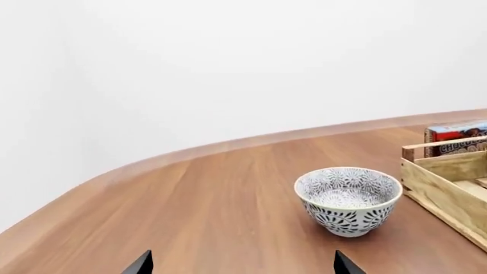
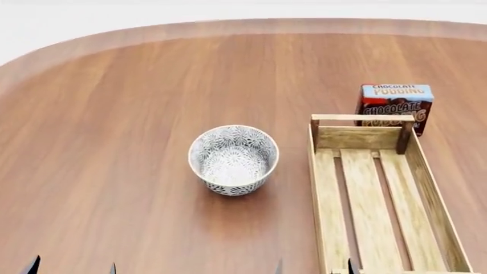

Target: Pick up the bowl on the left and put it in the tray.

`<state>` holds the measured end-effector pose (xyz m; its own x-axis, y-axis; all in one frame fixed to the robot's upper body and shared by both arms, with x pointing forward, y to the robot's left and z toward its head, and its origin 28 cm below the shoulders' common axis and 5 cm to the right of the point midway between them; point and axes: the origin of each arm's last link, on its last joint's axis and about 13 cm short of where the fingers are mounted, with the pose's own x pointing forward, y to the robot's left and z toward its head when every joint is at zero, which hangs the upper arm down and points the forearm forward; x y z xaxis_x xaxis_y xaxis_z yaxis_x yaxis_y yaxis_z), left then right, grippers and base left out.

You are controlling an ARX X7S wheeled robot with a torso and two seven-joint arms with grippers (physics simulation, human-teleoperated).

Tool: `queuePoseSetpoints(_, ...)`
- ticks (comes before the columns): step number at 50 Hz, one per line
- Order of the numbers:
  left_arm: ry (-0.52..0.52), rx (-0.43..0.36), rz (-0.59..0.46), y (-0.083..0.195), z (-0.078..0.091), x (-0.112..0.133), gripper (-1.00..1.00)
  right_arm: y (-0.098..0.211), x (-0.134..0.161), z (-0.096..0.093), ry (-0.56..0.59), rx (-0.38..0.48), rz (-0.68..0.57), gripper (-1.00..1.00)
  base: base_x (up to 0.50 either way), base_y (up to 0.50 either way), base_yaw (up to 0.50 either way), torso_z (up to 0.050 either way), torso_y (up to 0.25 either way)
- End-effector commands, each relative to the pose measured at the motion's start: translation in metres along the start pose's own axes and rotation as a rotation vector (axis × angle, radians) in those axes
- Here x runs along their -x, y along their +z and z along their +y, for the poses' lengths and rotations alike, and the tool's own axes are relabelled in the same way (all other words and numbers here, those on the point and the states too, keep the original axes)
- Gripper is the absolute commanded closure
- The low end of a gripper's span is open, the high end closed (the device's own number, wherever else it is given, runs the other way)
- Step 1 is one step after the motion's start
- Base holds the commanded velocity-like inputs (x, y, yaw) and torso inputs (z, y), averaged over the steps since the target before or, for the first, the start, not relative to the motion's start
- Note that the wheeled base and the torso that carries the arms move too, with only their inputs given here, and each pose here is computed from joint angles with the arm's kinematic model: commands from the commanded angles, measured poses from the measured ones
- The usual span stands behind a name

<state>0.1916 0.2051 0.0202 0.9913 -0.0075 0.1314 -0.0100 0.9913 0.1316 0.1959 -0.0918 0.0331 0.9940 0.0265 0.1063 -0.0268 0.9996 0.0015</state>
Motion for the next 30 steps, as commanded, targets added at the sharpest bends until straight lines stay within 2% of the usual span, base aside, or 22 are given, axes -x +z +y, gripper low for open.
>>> queuePoseSetpoints(1, 0.003, 0.003, 0.000, 0.000, 0.000, 0.000, -1.00, 0.000, 0.000, 0.000, -0.001, -0.001, -0.002, -1.00, 0.50, 0.00, 0.00, 0.000, 0.000)
queuePoseSetpoints(5, 0.008, 0.003, 0.001, 0.001, 0.000, -0.001, -1.00, -0.001, -0.001, -0.001, -0.006, -0.003, 0.016, -1.00, 0.50, 0.00, 0.00, 0.000, 0.000)
queuePoseSetpoints(9, 0.007, 0.006, -0.006, 0.004, 0.001, -0.002, -1.00, 0.000, -0.005, -0.002, -0.008, -0.026, 0.106, -1.00, 0.48, 0.00, 0.00, 0.000, 0.000)
queuePoseSetpoints(13, -0.007, 0.013, -0.020, 0.018, 0.003, -0.006, -1.00, 0.014, -0.007, -0.003, 0.006, -0.010, 0.119, -1.00, 0.03, 0.00, 0.00, 0.000, 0.000)
queuePoseSetpoints(15, -0.039, -0.005, -0.029, 0.031, 0.005, -0.009, -1.00, 0.031, -0.010, -0.004, -0.005, -0.021, 0.133, -1.00, 0.00, 0.00, 0.00, 0.000, 0.000)
queuePoseSetpoints(17, -0.041, 0.004, -0.030, 0.043, 0.008, -0.012, -1.00, 0.044, -0.012, -0.006, -0.024, 0.003, 0.137, -1.00, 0.00, 0.00, 0.00, 0.000, 0.000)
queuePoseSetpoints(20, -0.050, 0.034, -0.045, 0.069, 0.013, -0.017, -1.00, 0.073, -0.015, -0.009, -0.030, 0.025, 0.100, -1.00, 0.00, 0.00, 0.00, 0.000, 0.000)
queuePoseSetpoints(24, -0.086, 0.095, -0.045, 0.103, 0.020, -0.017, -1.00, 0.110, -0.017, -0.014, -0.018, 0.012, 0.065, -1.00, 0.00, 0.00, 0.00, 0.000, 0.000)
queuePoseSetpoints(27, -0.099, 0.116, -0.082, 0.124, 0.024, -0.018, -1.00, 0.130, -0.016, -0.015, 0.000, 0.005, 0.042, -1.00, 0.00, 0.00, 0.00, 0.000, 0.000)
queuePoseSetpoints(30, -0.133, 0.150, -0.133, 0.152, 0.029, -0.020, -1.00, 0.160, -0.015, -0.017, 0.021, 0.013, -0.034, -1.00, 0.00, 0.00, 0.00, 0.006, 0.000)
